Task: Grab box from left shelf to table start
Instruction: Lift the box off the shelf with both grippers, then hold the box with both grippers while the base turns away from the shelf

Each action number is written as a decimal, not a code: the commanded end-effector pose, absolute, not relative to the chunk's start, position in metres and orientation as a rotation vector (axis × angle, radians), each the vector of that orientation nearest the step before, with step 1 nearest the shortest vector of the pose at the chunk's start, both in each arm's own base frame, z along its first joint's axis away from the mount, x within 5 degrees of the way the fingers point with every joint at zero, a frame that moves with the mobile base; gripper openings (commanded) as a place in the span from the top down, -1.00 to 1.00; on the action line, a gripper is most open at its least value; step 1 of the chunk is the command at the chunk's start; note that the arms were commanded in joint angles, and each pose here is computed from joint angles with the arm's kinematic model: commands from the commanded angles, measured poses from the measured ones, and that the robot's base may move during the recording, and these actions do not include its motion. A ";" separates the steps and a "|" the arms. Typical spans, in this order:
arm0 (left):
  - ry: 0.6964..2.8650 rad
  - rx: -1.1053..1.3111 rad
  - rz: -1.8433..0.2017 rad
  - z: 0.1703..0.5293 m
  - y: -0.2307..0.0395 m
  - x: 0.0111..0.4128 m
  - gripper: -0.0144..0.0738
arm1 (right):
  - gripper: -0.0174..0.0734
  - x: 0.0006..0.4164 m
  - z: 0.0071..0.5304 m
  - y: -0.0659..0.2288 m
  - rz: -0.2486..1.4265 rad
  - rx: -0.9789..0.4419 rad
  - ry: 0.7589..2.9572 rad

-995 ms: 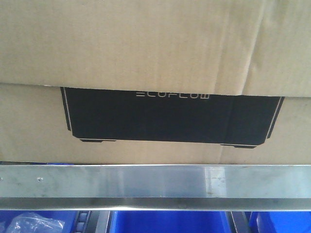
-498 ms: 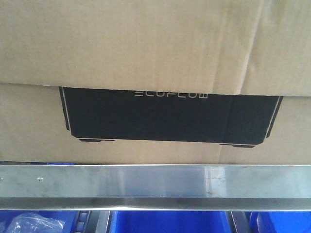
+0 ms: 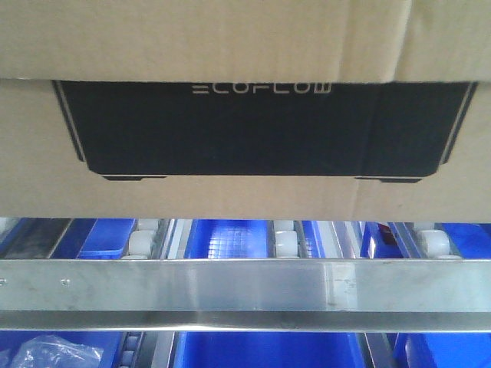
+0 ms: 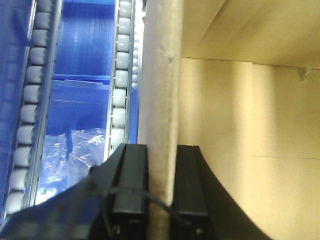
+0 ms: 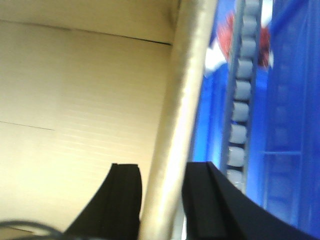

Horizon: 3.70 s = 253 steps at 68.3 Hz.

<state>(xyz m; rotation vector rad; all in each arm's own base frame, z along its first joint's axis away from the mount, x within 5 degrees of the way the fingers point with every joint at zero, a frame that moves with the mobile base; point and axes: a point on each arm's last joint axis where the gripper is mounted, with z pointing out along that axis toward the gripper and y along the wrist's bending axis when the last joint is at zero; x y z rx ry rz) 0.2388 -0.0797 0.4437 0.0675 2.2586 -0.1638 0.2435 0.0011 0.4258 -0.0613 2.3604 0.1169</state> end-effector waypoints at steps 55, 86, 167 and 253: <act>1.931 0.187 -0.375 0.461 -0.054 0.119 0.88 | 0.49 0.107 0.405 0.012 0.192 -0.023 2.088; 1.840 0.169 -0.413 0.472 -0.038 0.091 0.88 | 0.49 0.051 0.440 0.016 0.212 -0.030 1.764; 1.843 0.170 -0.412 0.471 -0.039 0.091 0.88 | 0.49 0.051 0.442 0.016 0.210 -0.027 1.746; 1.969 0.194 -0.369 0.455 -0.060 0.130 0.88 | 0.49 0.051 0.442 0.016 0.210 -0.027 1.747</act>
